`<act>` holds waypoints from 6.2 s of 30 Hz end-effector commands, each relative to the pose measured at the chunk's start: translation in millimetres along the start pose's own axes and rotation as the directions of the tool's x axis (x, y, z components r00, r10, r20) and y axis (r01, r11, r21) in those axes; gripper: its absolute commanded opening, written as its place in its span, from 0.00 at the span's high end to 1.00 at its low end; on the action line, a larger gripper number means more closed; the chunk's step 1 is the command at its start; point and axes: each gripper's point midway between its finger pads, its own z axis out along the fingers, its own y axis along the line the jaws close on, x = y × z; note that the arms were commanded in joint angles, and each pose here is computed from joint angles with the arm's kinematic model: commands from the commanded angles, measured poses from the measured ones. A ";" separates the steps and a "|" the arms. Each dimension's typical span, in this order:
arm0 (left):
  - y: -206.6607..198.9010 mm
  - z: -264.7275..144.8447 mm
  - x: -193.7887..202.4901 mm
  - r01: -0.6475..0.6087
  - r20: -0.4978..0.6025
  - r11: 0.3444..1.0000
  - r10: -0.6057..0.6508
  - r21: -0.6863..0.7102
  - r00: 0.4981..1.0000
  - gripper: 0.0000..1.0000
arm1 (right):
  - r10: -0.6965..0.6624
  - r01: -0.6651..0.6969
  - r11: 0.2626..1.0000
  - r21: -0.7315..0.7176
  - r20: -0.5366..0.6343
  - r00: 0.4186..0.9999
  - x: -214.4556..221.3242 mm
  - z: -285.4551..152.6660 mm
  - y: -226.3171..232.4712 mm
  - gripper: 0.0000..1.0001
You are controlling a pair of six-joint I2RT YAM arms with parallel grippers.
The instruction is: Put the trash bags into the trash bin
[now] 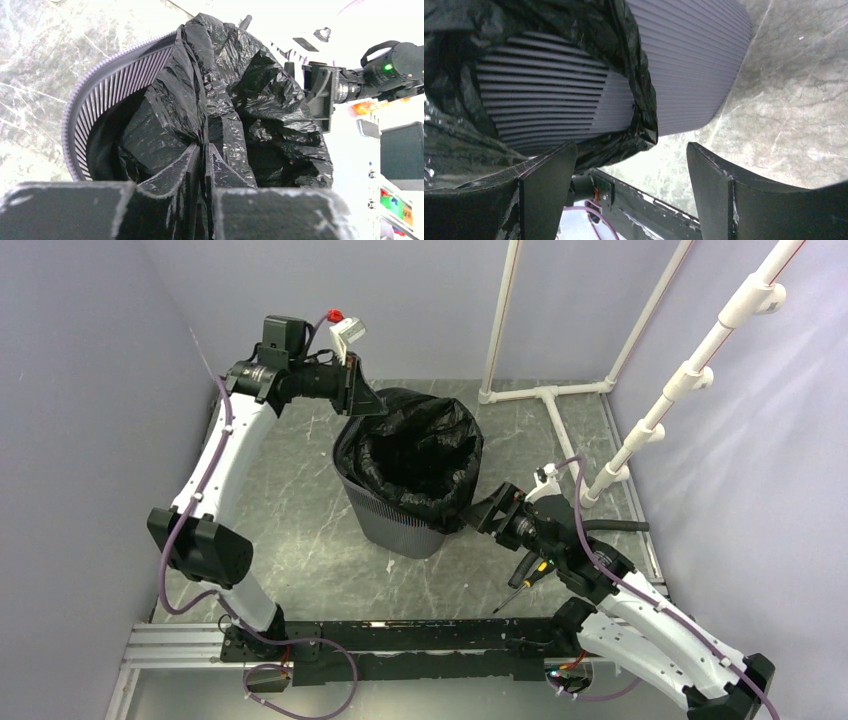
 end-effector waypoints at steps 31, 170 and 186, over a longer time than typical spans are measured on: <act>59.2 -86.7 21.2 0.231 0.284 0.960 -0.179 -0.160 0.942 0.94 | 0.001 0.002 0.994 -0.109 0.021 1.000 -25.8 11.0 35.2 0.15; -7.7 -85.4 139.7 0.437 0.350 0.882 -0.359 -0.175 0.865 0.97 | -0.779 0.664 0.600 -0.447 -0.136 0.612 47.3 9.3 249.4 0.46; -8.4 -84.1 135.4 0.445 0.359 0.883 -0.372 -0.148 0.856 0.97 | -0.820 0.686 0.559 -0.466 -0.189 0.541 69.8 30.2 248.6 0.60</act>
